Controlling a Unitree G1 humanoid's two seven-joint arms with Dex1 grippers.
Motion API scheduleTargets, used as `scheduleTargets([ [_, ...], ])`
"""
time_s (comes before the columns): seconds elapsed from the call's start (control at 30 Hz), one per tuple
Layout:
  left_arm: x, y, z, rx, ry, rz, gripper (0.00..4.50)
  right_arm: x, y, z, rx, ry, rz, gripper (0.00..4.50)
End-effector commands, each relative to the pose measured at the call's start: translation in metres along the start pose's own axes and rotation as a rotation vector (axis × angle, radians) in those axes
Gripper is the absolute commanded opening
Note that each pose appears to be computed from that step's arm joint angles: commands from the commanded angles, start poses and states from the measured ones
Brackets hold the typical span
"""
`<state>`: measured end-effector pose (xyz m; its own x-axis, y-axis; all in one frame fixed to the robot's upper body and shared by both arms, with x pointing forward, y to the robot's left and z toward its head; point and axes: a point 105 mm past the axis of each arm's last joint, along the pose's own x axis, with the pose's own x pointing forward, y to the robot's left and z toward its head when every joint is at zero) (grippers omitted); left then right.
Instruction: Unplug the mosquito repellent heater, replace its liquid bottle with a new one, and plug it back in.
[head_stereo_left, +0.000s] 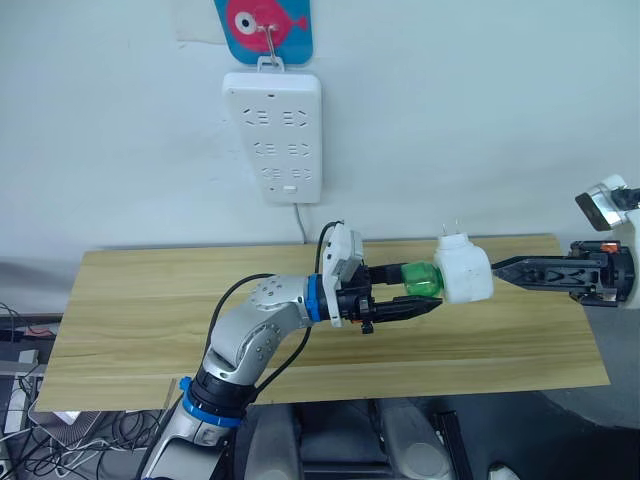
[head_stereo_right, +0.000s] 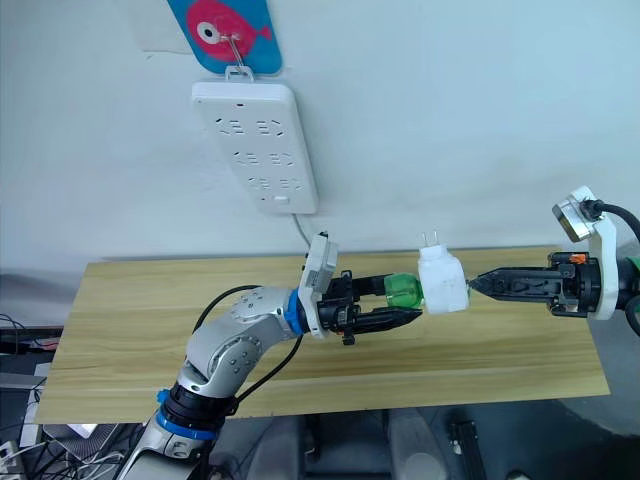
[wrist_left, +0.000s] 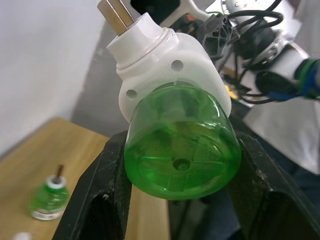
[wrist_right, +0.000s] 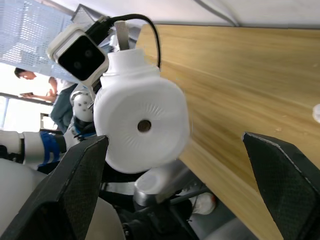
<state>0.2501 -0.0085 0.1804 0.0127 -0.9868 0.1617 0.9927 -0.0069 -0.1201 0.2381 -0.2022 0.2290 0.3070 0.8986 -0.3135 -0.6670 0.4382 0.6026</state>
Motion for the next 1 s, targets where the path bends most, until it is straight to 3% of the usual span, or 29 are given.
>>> scheduleTargets([
  [0.03, 0.004, -0.020, 0.011, -0.002, -0.018, -0.102, 2.24, 0.004, 0.015, 0.003, 0.002, -0.002, 0.087, 4.47],
  [0.43, 0.008, -0.018, 0.013, -0.055, -0.020, -0.086, 2.24, 0.020, 0.035, -0.009, 0.029, 0.049, 0.185, 4.47],
  [0.73, 0.011, -0.020, 0.014, -0.049, -0.022, -0.089, 2.24, 0.032, 0.022, -0.003, 0.018, -0.019, 0.107, 4.47],
  [0.83, 0.011, -0.020, 0.013, -0.049, -0.019, -0.087, 2.24, 0.032, 0.023, -0.002, 0.023, -0.025, 0.109, 3.90],
  [0.9, 0.010, -0.020, 0.013, -0.045, -0.016, -0.083, 2.24, 0.031, 0.024, -0.003, 0.025, -0.019, 0.112, 3.22],
  [1.0, 0.009, -0.018, 0.012, -0.021, -0.003, -0.068, 2.24, 0.031, 0.025, -0.005, 0.031, -0.017, 0.118, 3.01],
])
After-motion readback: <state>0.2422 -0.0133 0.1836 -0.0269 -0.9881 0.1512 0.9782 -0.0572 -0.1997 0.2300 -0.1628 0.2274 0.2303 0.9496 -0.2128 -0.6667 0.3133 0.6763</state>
